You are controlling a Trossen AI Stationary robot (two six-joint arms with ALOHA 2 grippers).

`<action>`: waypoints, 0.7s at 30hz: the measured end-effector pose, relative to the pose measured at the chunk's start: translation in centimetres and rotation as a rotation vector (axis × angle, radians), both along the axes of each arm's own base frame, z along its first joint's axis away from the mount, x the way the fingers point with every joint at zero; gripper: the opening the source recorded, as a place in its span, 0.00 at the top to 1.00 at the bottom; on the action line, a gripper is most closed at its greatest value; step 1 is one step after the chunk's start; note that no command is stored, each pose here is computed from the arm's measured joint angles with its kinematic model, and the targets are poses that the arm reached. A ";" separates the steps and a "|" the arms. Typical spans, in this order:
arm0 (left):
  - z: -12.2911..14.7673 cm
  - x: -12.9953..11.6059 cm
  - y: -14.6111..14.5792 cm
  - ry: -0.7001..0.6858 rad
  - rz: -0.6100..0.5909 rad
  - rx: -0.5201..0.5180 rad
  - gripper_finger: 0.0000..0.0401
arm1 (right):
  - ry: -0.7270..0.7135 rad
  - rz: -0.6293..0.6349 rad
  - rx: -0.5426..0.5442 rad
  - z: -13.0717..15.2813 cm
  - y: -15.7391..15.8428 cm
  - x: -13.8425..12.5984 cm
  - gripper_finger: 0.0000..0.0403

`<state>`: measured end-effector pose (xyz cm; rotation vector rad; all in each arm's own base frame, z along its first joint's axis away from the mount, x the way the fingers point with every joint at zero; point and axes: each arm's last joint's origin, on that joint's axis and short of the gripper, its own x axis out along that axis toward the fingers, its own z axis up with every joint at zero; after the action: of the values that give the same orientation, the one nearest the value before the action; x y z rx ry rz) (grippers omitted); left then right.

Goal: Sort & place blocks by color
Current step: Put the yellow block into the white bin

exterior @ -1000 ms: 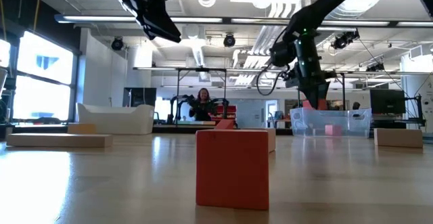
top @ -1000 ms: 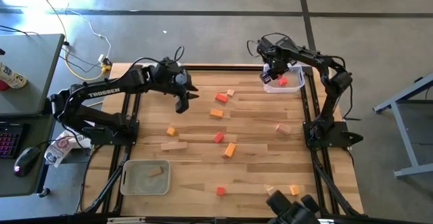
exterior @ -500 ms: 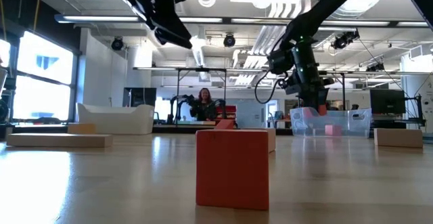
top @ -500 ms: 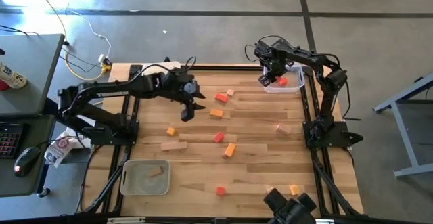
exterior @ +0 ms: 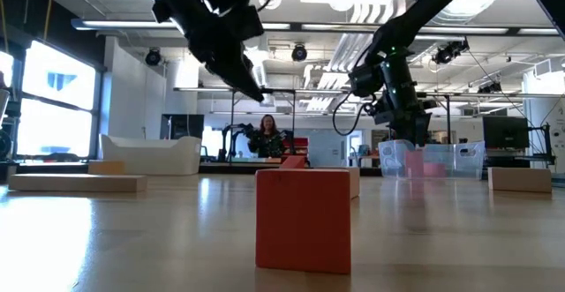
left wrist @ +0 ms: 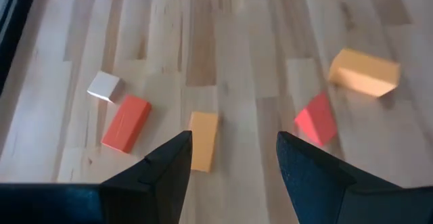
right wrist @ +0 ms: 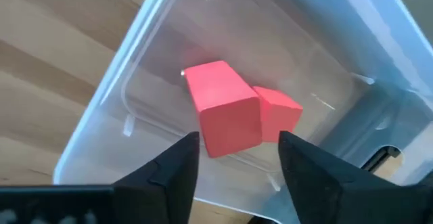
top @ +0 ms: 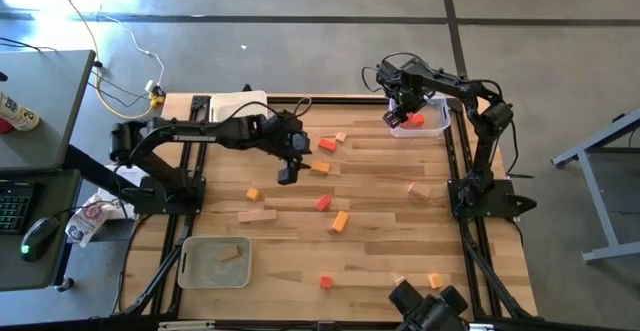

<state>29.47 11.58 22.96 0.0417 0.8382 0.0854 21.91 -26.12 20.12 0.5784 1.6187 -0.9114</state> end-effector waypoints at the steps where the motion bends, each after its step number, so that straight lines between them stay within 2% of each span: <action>1: -0.4 0.2 0.1 0.010 -0.003 0.002 0.50 | 0.002 -0.011 -0.002 0.0 0.0 0.0 0.49; 6: -1.9 0.9 0.5 0.050 -0.026 0.041 0.50 | -0.018 -0.088 0.050 0.6 0.4 0.0 0.45; 11: -3.6 1.7 0.8 0.071 -0.035 0.040 0.50 | -0.018 -0.087 0.053 1.9 0.8 0.5 0.45; 21: -6.3 2.9 1.4 0.105 -0.059 0.052 0.50 | -0.061 0.015 0.012 3.8 2.7 3.6 0.45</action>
<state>32.36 12.95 16.61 0.1205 0.9386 0.0500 25.54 -23.40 23.88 0.5969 1.5726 -0.8654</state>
